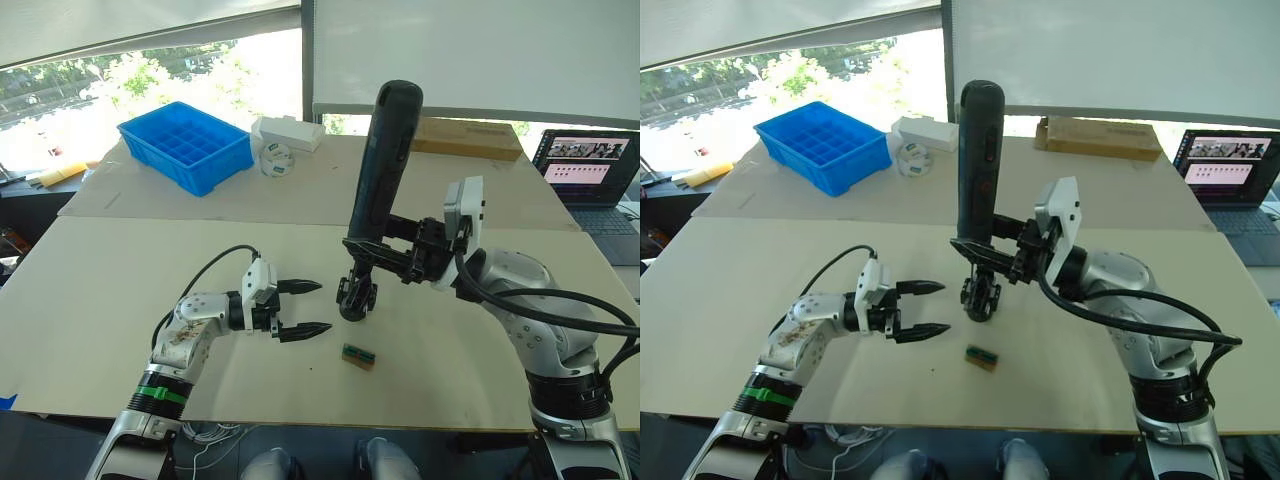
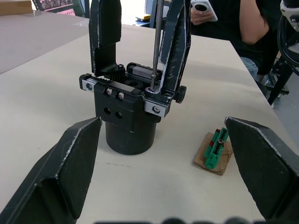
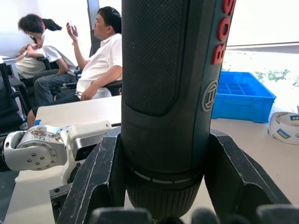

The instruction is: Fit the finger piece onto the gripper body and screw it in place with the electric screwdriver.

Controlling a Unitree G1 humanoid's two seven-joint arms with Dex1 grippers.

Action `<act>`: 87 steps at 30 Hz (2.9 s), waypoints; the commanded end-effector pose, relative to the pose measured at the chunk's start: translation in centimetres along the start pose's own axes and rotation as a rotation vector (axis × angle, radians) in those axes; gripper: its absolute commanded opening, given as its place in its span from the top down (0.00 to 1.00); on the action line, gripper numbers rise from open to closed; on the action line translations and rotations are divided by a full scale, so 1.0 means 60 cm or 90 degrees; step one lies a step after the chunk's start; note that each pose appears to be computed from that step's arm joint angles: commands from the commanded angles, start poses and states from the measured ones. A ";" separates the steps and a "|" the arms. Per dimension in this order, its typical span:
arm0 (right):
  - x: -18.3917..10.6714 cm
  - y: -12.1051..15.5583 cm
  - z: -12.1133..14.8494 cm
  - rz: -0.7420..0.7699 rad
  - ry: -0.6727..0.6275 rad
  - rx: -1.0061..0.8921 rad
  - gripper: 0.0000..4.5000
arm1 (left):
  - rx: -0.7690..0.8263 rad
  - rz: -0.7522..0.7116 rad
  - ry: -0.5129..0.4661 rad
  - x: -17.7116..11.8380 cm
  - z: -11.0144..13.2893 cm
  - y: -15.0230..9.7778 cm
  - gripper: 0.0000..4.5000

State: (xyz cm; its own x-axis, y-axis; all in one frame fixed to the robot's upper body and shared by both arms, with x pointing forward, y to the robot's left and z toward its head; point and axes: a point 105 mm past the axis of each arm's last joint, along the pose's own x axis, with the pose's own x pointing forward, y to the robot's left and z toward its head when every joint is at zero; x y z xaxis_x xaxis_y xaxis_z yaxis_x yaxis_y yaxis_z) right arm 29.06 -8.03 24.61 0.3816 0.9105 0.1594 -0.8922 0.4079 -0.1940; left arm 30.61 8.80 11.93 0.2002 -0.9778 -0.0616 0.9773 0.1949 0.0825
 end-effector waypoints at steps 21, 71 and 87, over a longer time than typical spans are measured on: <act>0.004 0.006 0.033 0.001 -0.047 -0.054 0.57 | 0.026 -0.010 -0.014 0.008 0.020 -0.008 0.00; 0.007 0.020 0.028 0.006 -0.042 -0.055 0.57 | 0.027 -0.002 0.041 0.126 -0.039 0.038 0.00; 0.007 0.020 0.026 0.002 -0.041 -0.054 0.57 | 0.031 -0.004 0.080 0.114 -0.066 0.035 0.48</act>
State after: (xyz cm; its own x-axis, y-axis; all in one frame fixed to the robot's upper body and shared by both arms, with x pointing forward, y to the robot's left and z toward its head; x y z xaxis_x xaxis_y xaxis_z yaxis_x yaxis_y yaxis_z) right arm 28.79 -7.46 24.27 0.3967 0.9030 0.1649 -0.8802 0.4252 -0.2108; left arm 34.45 2.62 8.05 0.2110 -0.9622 -0.1725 0.9732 0.1903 0.1288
